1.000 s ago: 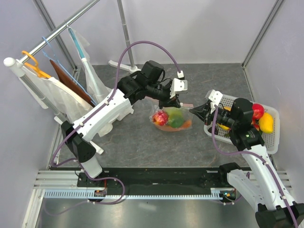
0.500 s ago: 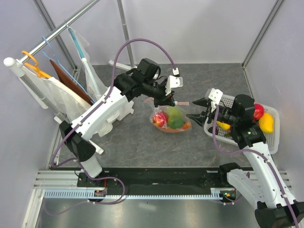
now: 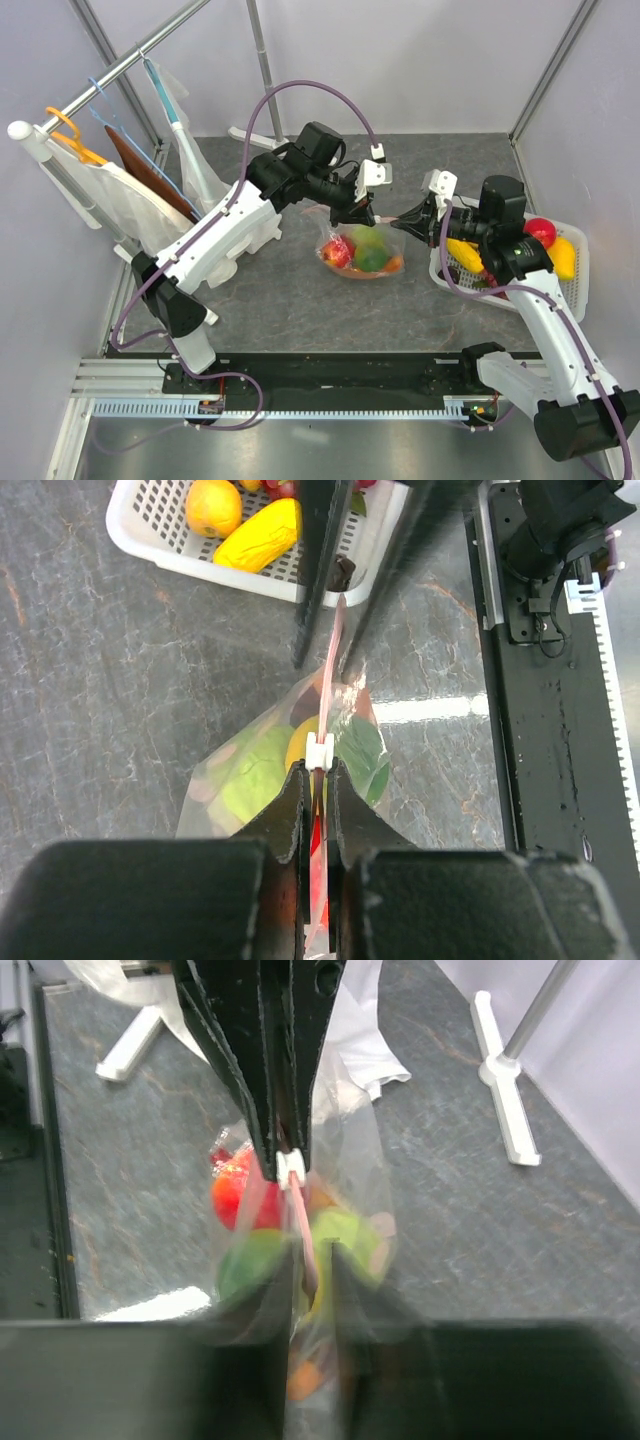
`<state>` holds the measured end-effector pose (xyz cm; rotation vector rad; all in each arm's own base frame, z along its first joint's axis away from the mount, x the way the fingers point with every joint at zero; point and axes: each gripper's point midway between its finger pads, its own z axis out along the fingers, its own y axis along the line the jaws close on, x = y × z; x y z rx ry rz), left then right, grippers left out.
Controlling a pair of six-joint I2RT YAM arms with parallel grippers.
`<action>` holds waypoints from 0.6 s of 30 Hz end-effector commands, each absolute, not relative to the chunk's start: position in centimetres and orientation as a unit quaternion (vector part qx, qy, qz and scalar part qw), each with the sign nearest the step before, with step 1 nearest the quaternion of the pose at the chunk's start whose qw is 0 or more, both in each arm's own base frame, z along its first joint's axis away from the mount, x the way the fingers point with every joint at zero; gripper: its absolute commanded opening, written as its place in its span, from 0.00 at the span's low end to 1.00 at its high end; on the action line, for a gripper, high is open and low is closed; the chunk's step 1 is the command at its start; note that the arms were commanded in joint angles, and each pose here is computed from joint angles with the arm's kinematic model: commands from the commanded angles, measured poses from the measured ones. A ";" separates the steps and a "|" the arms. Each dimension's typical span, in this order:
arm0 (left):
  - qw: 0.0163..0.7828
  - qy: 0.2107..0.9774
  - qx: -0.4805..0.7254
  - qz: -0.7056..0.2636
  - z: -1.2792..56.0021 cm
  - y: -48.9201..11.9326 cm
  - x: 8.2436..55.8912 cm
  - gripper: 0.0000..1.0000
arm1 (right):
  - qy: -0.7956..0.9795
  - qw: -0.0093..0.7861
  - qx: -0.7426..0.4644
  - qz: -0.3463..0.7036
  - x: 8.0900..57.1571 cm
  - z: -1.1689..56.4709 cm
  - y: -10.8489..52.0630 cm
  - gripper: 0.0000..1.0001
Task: Place the food in the zip-top bag and seal the zipper
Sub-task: Zip the zipper food storage bag at the center of the board.
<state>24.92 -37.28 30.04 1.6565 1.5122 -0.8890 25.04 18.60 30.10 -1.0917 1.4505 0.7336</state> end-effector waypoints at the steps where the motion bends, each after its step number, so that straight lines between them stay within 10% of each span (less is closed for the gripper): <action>1: 0.375 0.565 0.643 -0.357 31.9 -38.0 24.8 0.02 | 0.598 0.566 -0.477 0.307 25.2 31.7 18.8 0.00; 18: 0.340 0.628 0.635 -0.293 28.4 -31.6 27.1 0.03 | 0.621 0.585 -0.441 0.277 25.7 32.1 16.5 0.00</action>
